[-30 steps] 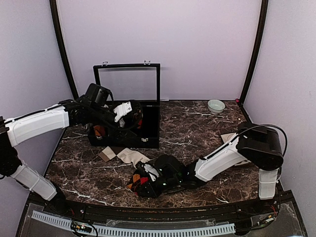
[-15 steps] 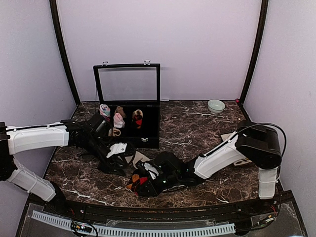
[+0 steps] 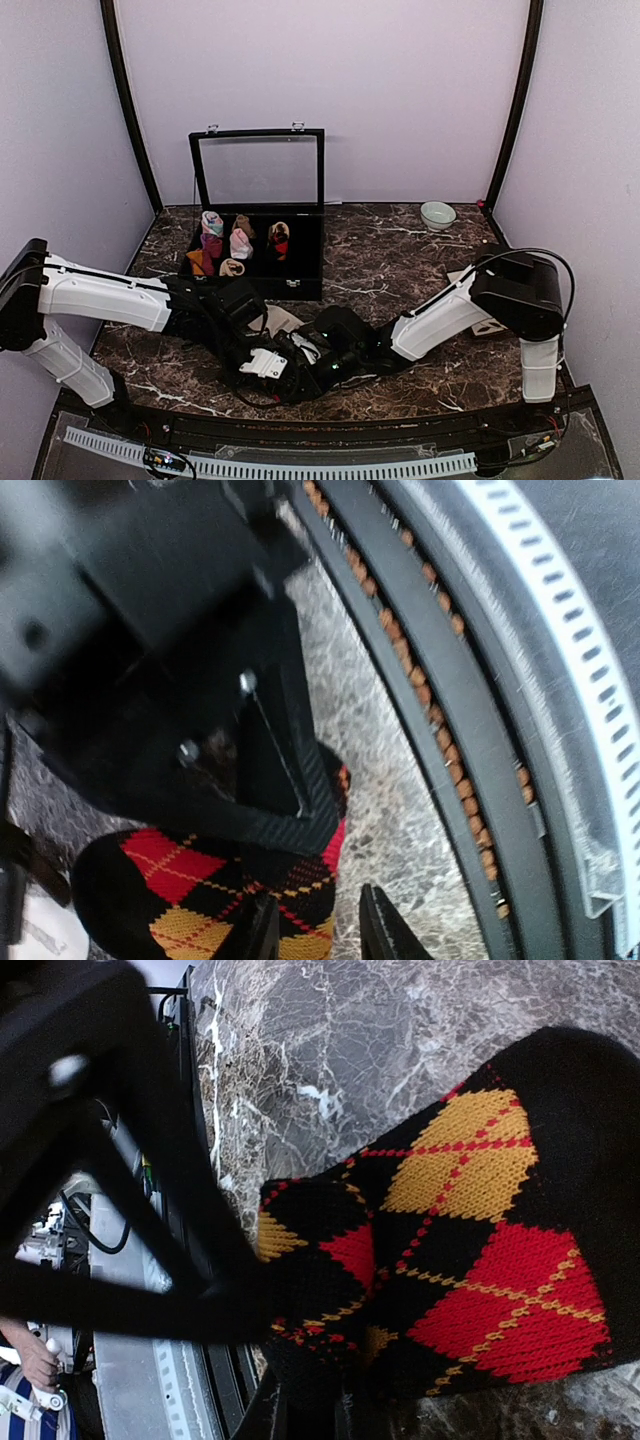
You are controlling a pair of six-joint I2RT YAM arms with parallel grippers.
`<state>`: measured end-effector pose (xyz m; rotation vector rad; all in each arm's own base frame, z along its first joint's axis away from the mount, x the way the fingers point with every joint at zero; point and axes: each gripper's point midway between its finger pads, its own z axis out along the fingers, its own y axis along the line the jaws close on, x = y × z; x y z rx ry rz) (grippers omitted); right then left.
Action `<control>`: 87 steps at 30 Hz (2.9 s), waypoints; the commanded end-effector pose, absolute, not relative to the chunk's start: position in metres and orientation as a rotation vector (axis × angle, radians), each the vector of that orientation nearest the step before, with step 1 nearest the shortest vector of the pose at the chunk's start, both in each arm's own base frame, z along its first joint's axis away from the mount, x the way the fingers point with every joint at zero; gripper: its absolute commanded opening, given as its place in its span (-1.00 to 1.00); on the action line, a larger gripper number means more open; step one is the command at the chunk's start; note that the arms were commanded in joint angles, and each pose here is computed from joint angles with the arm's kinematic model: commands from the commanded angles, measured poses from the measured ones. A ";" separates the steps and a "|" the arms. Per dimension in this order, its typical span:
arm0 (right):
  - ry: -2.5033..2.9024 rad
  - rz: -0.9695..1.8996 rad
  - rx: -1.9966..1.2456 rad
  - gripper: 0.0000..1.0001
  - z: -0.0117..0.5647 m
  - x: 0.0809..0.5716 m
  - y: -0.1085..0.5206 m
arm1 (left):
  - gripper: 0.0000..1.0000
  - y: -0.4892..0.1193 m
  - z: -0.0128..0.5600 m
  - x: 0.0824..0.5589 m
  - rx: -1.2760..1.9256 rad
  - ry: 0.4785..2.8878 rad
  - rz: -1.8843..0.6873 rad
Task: Roll the socks
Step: Roll the sock at the center of the board.
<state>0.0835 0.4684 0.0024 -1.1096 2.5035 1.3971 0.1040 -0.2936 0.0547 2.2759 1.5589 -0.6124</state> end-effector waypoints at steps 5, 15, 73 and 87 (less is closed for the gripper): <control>3.341 0.576 -0.994 -1.00 -0.131 0.025 0.298 | -0.48 -0.280 0.027 0.124 2.287 1.535 -0.383; 3.286 0.709 -0.966 -0.52 -0.124 0.032 0.317 | -0.30 -0.273 0.005 0.116 2.372 1.547 -0.329; 1.284 0.397 -1.558 0.34 0.062 0.120 0.434 | -0.54 -0.253 -0.011 0.132 2.250 2.004 -0.767; 1.125 0.311 -1.727 0.09 0.045 0.112 0.470 | -0.54 -0.254 -0.013 0.133 2.253 2.026 -0.794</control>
